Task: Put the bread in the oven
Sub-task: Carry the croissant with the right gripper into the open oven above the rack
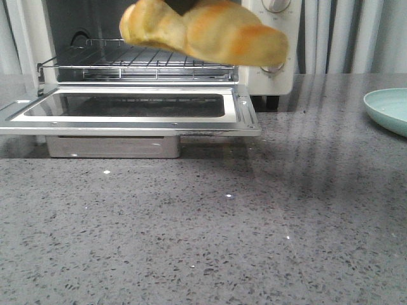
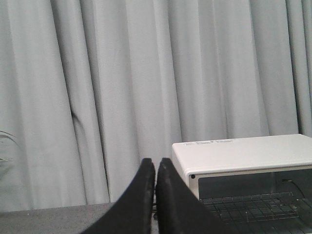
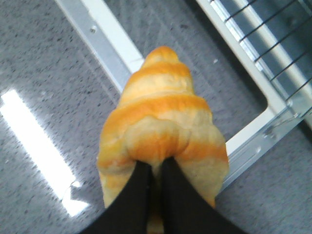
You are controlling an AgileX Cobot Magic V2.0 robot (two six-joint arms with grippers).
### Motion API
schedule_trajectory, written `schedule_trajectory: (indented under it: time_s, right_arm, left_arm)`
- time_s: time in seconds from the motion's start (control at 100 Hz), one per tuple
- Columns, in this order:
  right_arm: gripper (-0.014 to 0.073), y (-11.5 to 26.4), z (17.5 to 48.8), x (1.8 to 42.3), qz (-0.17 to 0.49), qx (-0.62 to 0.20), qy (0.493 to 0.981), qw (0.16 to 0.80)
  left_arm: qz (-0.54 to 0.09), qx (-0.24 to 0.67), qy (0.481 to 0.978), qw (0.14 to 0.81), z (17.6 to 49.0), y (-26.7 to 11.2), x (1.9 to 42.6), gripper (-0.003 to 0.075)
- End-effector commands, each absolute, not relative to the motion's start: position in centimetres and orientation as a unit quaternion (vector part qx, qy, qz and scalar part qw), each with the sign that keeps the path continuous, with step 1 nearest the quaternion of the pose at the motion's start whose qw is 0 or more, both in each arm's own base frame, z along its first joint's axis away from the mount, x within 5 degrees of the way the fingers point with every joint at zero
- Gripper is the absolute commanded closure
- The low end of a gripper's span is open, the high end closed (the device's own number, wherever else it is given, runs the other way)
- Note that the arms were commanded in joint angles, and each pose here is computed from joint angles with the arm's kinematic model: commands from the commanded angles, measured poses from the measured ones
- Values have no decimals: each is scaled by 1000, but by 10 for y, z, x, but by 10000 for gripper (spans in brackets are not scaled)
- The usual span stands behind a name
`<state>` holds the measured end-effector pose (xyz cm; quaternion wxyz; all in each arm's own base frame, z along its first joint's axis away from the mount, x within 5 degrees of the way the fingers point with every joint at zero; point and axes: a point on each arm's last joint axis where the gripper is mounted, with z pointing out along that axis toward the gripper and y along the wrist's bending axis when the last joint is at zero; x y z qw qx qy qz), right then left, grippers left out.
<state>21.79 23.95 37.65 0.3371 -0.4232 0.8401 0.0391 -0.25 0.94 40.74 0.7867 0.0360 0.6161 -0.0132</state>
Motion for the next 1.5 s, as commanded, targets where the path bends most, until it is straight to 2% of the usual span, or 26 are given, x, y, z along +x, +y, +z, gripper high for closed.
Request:
schedule_trajectory:
  time_s: [0.0, 0.34, 0.57, 0.85, 1.17, 1.49]
  right_arm:
    - [670, 242, 405, 228, 19, -424, 806, 413]
    - [670, 264, 401, 264, -79, -448, 762, 462]
    - [670, 273, 399, 275, -108, -466, 724, 497]
    - [670, 283, 384, 290, -159, -493, 691, 504]
    - [670, 277, 375, 311, -152, -473, 701, 512]
    - [670, 279, 379, 317, -131, -475, 678, 545]
  left_arm:
    - [-15, 35, 588, 808, 420, 9, -6, 741]
    - [1, 37, 597, 801, 418, 11, -5, 741]
    - [10, 39, 596, 802, 418, 11, -5, 741]
    - [11, 39, 596, 802, 418, 11, -5, 741]
    - [11, 39, 596, 802, 418, 11, -5, 741]
    - [11, 40, 595, 802, 418, 11, -6, 742]
